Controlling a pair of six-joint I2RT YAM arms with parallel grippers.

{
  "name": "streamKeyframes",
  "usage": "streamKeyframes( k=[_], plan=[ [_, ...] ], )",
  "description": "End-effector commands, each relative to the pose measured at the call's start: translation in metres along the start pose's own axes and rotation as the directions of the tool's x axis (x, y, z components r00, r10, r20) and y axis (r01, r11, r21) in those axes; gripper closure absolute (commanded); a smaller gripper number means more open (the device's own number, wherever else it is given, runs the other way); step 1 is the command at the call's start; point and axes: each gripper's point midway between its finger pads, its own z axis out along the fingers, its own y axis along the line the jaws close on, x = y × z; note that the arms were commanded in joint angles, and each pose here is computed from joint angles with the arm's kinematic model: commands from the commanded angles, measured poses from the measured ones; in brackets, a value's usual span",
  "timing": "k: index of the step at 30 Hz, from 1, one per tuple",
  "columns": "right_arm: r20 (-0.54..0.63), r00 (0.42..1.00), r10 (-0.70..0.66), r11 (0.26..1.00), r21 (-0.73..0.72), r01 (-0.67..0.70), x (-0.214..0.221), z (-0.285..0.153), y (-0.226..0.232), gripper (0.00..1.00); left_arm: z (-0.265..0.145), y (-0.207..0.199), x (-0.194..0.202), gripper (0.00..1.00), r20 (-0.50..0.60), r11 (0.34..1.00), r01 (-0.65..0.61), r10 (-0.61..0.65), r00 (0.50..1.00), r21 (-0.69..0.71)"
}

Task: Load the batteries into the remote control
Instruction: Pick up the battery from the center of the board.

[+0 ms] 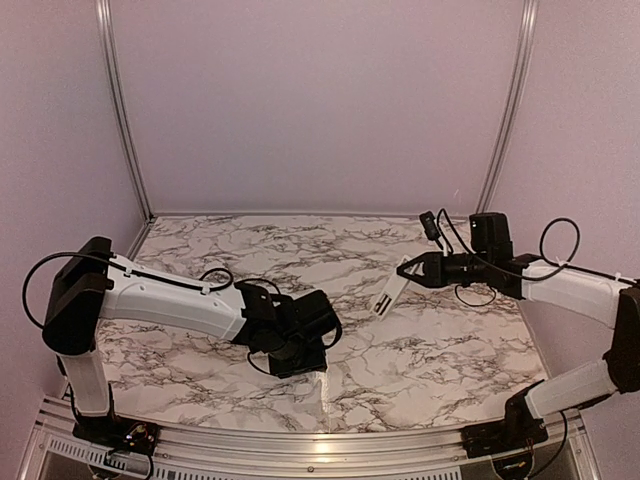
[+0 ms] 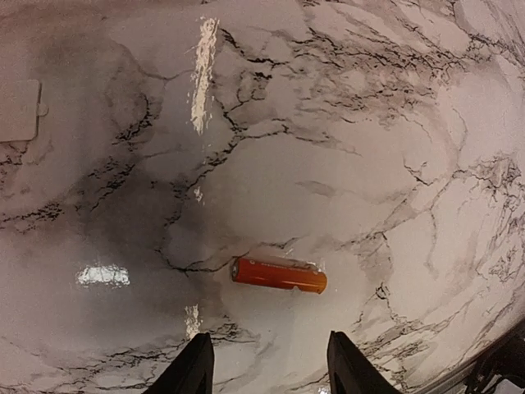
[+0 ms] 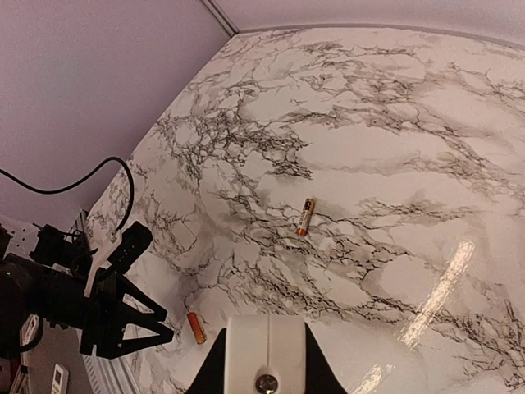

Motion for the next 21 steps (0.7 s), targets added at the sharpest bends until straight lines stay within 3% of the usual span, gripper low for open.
streamKeyframes(
  k=[1, 7, 21],
  plan=[
    [0.042, 0.999, -0.034, 0.999, 0.008, 0.033, -0.009, -0.011, 0.006, 1.0, 0.008, 0.003, 0.006, 0.5, -0.012, 0.993, 0.099, -0.1, 0.995, -0.061],
    [0.07, 0.996, -0.059, 0.998, 0.012, 0.059, -0.016, -0.017, 0.012, 1.0, 0.012, -0.006, -0.001, 0.45, 0.023, 0.991, 0.113, -0.111, 0.994, -0.076],
    [0.082, 0.994, -0.078, 0.997, 0.026, 0.076, -0.019, -0.022, 0.014, 1.0, 0.027, 0.009, -0.007, 0.47, 0.033, 0.973, 0.156, -0.152, 0.988, -0.169]
  ],
)
